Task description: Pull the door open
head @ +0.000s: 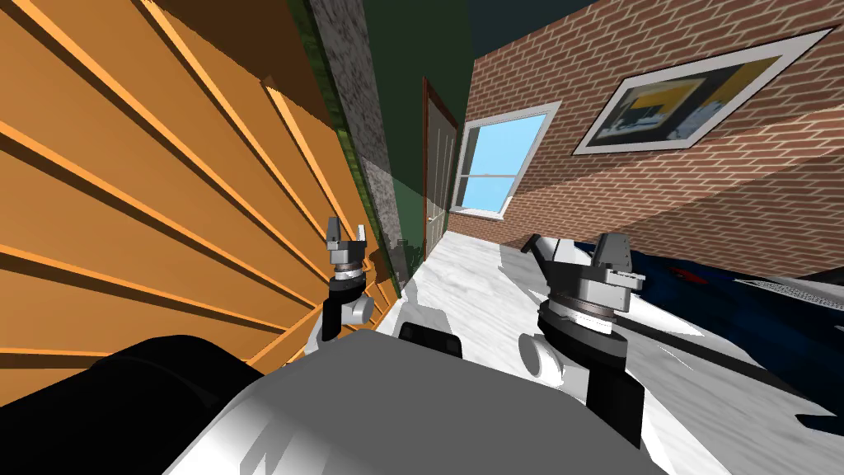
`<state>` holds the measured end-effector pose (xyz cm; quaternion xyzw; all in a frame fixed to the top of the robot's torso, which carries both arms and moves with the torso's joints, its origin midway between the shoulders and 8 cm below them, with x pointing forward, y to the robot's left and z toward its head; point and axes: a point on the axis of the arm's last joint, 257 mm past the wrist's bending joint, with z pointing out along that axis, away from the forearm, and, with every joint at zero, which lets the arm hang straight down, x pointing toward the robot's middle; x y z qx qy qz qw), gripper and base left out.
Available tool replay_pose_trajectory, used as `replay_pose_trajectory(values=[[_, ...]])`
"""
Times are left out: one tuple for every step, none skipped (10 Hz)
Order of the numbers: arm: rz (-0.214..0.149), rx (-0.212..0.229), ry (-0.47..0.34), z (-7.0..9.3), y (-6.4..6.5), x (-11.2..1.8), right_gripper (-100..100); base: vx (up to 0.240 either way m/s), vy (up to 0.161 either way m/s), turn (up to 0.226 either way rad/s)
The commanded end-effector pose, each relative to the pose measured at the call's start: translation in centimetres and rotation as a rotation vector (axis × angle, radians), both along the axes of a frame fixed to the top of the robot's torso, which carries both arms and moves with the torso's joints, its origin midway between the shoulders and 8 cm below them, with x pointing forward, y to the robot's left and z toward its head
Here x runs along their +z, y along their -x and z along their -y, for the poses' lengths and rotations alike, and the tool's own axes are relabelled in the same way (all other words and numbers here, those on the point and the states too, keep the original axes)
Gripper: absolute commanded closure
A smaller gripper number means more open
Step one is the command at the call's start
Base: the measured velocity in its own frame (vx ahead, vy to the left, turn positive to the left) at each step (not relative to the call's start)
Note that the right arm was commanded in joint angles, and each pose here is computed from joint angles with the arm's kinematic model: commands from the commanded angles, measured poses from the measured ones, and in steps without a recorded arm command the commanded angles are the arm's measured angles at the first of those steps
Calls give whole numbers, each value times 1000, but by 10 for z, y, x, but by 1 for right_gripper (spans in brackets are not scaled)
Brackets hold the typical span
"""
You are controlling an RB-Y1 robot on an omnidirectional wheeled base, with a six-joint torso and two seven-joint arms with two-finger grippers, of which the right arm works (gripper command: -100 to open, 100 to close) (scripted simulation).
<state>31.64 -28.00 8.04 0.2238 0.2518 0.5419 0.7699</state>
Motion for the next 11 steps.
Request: replay_pose_trajectory(values=[[-9,25,-14,-3,-6,-7,-100,59,-37,110],[-17,44,-27,-5,-12,-13,-100,109,-29,168],[-24,60,-37,-7,-16,-18,-100,123,-45,105],[-30,76,-47,-9,-20,-23,-100,127,-43,134],[-38,94,-58,-12,-25,-29,-100,139,-41,116],[-49,116,-73,-15,-31,-36,-100,151,-41,161],[-54,127,-80,-17,-34,-40,-100,142,-44,101],[-64,149,-94,-20,-39,-47,-100,124,-41,134],[-70,159,-101,-22,-42,-51,-100,106,-43,103],[-83,184,-118,-26,-49,-60,-100,115,-46,118],[-90,197,-127,-28,-52,-65,-100,106,-60,143]])
